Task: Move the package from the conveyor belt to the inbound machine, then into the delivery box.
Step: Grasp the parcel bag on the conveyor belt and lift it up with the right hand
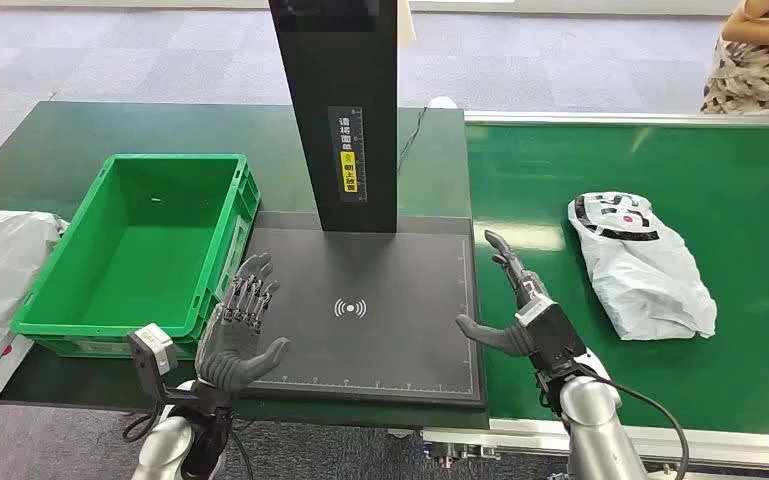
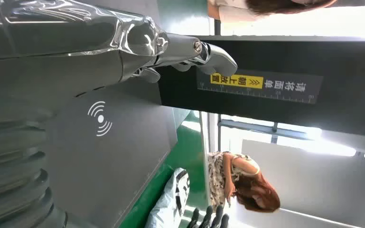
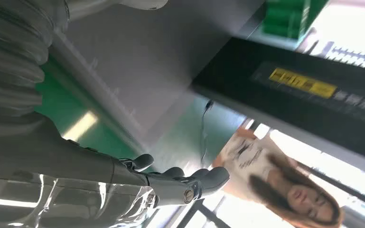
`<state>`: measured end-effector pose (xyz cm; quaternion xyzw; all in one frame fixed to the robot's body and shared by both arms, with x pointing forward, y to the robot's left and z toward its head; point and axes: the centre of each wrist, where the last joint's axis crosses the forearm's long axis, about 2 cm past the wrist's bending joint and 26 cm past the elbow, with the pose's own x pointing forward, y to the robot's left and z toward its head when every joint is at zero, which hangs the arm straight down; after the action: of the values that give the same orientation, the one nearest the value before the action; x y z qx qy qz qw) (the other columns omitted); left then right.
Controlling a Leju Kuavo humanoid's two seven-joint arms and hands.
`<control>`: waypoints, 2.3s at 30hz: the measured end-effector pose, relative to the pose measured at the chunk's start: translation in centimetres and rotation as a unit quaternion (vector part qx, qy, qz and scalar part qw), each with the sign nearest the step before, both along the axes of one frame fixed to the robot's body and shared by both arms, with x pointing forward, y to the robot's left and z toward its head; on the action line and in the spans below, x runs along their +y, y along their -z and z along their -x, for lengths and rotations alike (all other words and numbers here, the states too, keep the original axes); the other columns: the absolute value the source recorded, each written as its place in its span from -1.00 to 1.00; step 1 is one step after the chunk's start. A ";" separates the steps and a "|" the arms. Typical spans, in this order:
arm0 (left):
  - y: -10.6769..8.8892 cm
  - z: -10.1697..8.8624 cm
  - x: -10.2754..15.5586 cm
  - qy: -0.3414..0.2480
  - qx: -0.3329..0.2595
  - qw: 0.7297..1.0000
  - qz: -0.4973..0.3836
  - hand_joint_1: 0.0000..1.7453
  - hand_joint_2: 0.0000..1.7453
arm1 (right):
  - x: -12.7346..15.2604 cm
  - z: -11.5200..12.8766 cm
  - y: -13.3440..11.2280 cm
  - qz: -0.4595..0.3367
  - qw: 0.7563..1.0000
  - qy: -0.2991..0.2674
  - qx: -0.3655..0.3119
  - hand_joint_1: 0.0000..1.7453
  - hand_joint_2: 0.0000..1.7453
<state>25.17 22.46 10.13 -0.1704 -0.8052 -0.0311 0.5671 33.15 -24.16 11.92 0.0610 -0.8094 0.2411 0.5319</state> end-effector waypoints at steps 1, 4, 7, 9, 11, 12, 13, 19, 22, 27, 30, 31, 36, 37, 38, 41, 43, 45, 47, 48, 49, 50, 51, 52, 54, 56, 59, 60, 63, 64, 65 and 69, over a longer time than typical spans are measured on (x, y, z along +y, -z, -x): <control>0.0 0.0 0.0 0.001 0.000 1.000 -0.001 -1.00 1.00 | -0.2 -0.3 -0.1 0.010 1.000 0.008 -0.003 -1.00 1.00; -0.1 -0.1 -0.1 0.006 -0.003 1.000 -0.001 -1.00 1.00 | -1.3 -2.0 -0.9 0.065 0.997 0.050 -0.015 -1.00 1.00; -0.2 -0.3 -0.3 0.013 -0.008 1.000 0.000 -1.00 1.00 | -3.3 -4.4 -2.1 0.132 0.985 0.106 -0.028 -1.00 1.00; -0.3 -0.5 -0.4 0.017 -0.011 1.000 0.003 -1.00 1.00 | -4.8 -6.1 -3.0 0.169 0.974 0.142 -0.039 -1.00 1.00; -0.3 -0.6 -0.6 0.022 -0.011 1.000 0.007 -1.00 1.00 | -6.3 -7.6 -4.0 0.196 0.964 0.175 -0.042 -1.00 1.00; -0.3 -0.6 -0.7 0.024 -0.010 1.000 0.008 -1.00 1.00 | -7.1 -8.3 -4.4 0.206 0.959 0.189 -0.039 -1.00 1.00; -0.2 -0.6 -0.7 0.026 -0.010 1.000 0.010 -1.00 1.00 | -7.9 -8.9 -4.7 0.217 0.954 0.203 -0.033 -1.00 1.00; -0.4 -1.0 -0.8 0.029 -0.008 1.000 0.009 -1.00 1.00 | -11.2 -11.0 -5.7 0.289 0.914 0.279 0.051 -1.00 1.00; -0.5 -1.3 -0.8 0.031 -0.002 0.999 0.006 -1.00 1.00 | -12.1 -11.2 -5.3 0.329 0.884 0.302 0.139 -1.00 1.00; -0.6 -1.7 -0.8 0.034 0.008 0.999 0.001 -1.00 1.00 | -13.0 -10.7 -3.7 0.377 0.827 0.305 0.284 -1.00 1.00; -0.6 -2.0 -0.8 0.034 0.013 0.999 -0.003 -1.00 1.00 | -13.5 -10.1 -2.5 0.398 0.797 0.287 0.352 -1.00 1.00; -0.6 -2.0 -0.7 0.034 0.014 0.999 -0.004 -1.00 1.00 | -13.6 -9.8 -2.1 0.403 0.790 0.280 0.367 -1.00 1.00; -0.3 -1.9 -0.5 0.034 0.019 0.999 -0.009 -1.00 1.00 | -14.1 -8.5 -0.2 0.419 0.768 0.242 0.419 -0.98 1.00; -0.3 -1.9 -0.5 0.033 0.020 0.999 -0.010 -1.00 1.00 | -14.2 -8.3 0.1 0.419 0.767 0.235 0.425 -0.50 1.00; -0.2 -1.9 -0.4 0.033 0.021 0.999 -0.010 -1.00 1.00 | -14.3 -8.1 0.3 0.419 0.766 0.229 0.430 0.00 1.00; 0.0 -1.8 -0.2 0.032 0.026 0.999 -0.012 -1.00 1.00 | -14.6 -7.5 1.1 0.412 0.769 0.219 0.436 1.00 1.00; 0.1 -1.7 -0.1 0.031 0.029 0.999 -0.013 -1.00 1.00 | -14.8 -7.2 1.4 0.407 0.772 0.218 0.437 1.00 1.00; 0.3 -1.5 0.0 0.031 0.031 0.999 -0.014 -1.00 1.00 | -15.0 -7.1 1.5 0.402 0.775 0.220 0.436 1.00 1.00; 0.5 -1.3 0.1 0.030 0.036 0.999 -0.013 -1.00 1.00 | -15.1 -7.0 1.6 0.398 0.778 0.224 0.432 1.00 1.00; 0.6 -1.2 0.1 0.029 0.039 0.999 -0.013 -1.00 1.00 | -15.1 -6.9 1.7 0.396 0.779 0.227 0.430 1.00 1.00; 0.7 -1.1 0.1 0.028 0.042 0.999 -0.013 -1.00 1.00 | -15.1 -6.9 1.7 0.395 0.779 0.229 0.429 1.00 1.00; 0.8 -1.0 0.2 0.027 0.044 0.999 -0.013 -1.00 1.00 | -15.1 -6.8 1.7 0.395 0.780 0.230 0.427 1.00 1.00; 0.8 -0.9 0.2 0.027 0.047 0.998 -0.013 -1.00 1.00 | -15.1 -6.8 1.8 0.395 0.781 0.231 0.426 1.00 1.00; 0.9 -0.8 0.2 0.027 0.050 0.998 -0.013 -1.00 1.00 | -15.1 -6.8 1.8 0.394 0.782 0.231 0.424 1.00 1.00; 1.0 -0.7 0.2 0.027 0.054 0.998 -0.014 -1.00 1.00 | -15.2 -6.8 1.8 0.394 0.783 0.232 0.422 1.00 1.00; 1.0 -0.6 0.2 0.027 0.056 0.998 -0.014 -1.00 1.00 | -15.2 -6.7 1.9 0.394 0.783 0.233 0.420 1.00 1.00; 1.1 -0.4 0.3 0.027 0.059 0.998 -0.013 -1.00 1.00 | -15.2 -6.5 2.1 0.394 0.785 0.238 0.415 1.00 1.00; 1.1 -0.3 0.3 0.026 0.059 0.998 -0.011 -1.00 1.00 | -15.2 -6.4 2.2 0.391 0.788 0.241 0.410 1.00 1.00; 1.1 -0.1 0.6 0.021 0.060 0.998 -0.007 -1.00 1.00 | -15.3 -6.1 2.4 0.368 0.810 0.255 0.379 1.00 1.00; 1.0 0.1 0.6 0.019 0.060 0.998 -0.005 -1.00 1.00 | -15.3 -6.0 2.4 0.353 0.822 0.262 0.361 1.00 1.00; 1.0 0.3 0.7 0.016 0.059 0.998 -0.005 -1.00 1.00 | -15.3 -6.0 2.4 0.335 0.837 0.269 0.339 1.00 1.00; 0.9 1.0 0.9 -0.012 0.049 0.999 -0.009 -1.00 1.00 | -14.5 -5.9 1.7 0.240 0.902 0.286 0.217 1.00 1.00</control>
<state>24.12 23.34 9.25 -0.1570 -0.7778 -0.0231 0.6081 39.08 -38.70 10.19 -0.2515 -0.5741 0.2462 0.7392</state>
